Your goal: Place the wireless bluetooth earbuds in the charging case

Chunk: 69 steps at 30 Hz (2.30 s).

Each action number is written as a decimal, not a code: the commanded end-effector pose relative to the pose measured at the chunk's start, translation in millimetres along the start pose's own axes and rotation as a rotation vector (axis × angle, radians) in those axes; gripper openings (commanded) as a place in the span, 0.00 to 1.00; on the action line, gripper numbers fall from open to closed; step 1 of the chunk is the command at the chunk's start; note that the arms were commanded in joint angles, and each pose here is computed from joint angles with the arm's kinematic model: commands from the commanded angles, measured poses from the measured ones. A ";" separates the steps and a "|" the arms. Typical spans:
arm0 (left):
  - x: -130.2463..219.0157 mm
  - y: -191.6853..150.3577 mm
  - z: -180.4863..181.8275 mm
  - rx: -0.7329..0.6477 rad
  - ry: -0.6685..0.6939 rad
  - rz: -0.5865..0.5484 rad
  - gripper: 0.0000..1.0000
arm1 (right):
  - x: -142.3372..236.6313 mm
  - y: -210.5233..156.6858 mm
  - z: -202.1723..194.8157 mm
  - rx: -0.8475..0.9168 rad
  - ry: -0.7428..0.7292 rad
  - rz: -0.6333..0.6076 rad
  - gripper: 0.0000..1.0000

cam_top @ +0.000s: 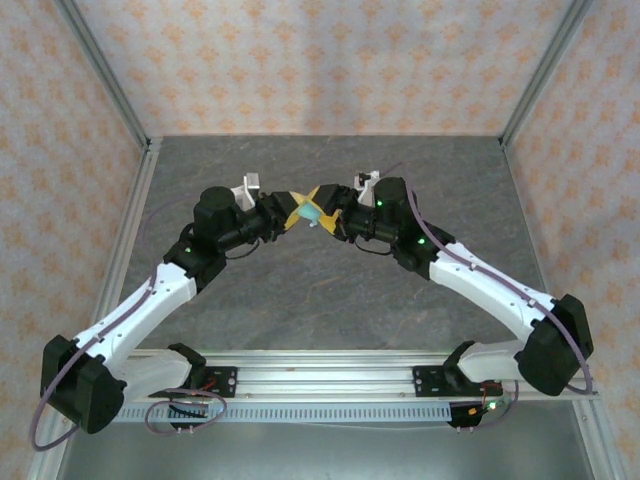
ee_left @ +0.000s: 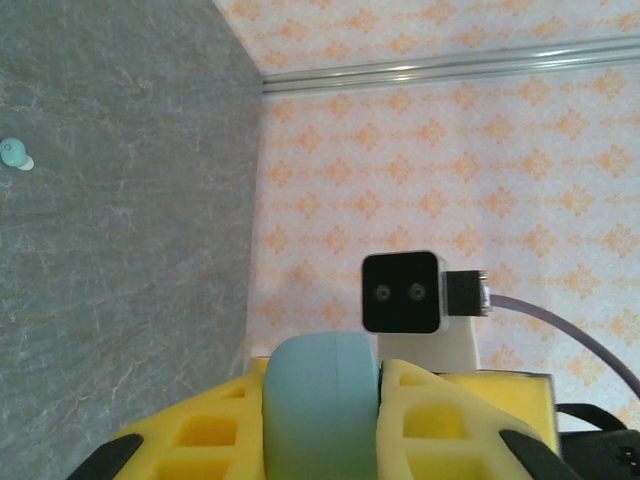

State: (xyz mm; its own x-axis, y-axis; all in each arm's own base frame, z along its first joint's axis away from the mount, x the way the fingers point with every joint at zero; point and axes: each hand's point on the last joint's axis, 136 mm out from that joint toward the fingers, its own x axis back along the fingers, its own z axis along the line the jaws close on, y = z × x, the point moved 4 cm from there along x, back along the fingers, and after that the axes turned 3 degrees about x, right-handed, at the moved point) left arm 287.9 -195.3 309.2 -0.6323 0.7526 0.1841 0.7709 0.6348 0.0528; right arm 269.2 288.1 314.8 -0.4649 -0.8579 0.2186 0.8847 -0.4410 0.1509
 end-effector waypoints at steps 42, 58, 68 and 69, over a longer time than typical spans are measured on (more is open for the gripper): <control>42.7 1.8 -28.2 -0.436 0.066 -0.092 0.75 | -5.0 14.8 16.4 -0.050 0.136 0.103 0.13; 93.3 -56.1 -57.9 -1.440 -0.218 0.053 0.81 | 51.4 -7.0 52.9 0.121 0.126 0.395 0.13; 60.1 -61.0 -68.2 -1.395 -0.433 0.104 0.71 | 68.5 -16.6 70.8 0.144 0.181 0.423 0.15; 57.9 -61.2 -68.6 -1.396 -0.438 0.107 0.71 | 69.0 -17.3 71.2 0.141 0.184 0.426 0.15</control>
State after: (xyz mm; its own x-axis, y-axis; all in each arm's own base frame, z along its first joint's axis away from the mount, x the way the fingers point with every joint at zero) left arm 219.6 -196.8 357.1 -0.4099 0.9098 0.0647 0.2176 0.0286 0.9756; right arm 233.9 258.3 369.1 -0.0722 -0.9826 0.1713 0.9864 -0.0450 0.1579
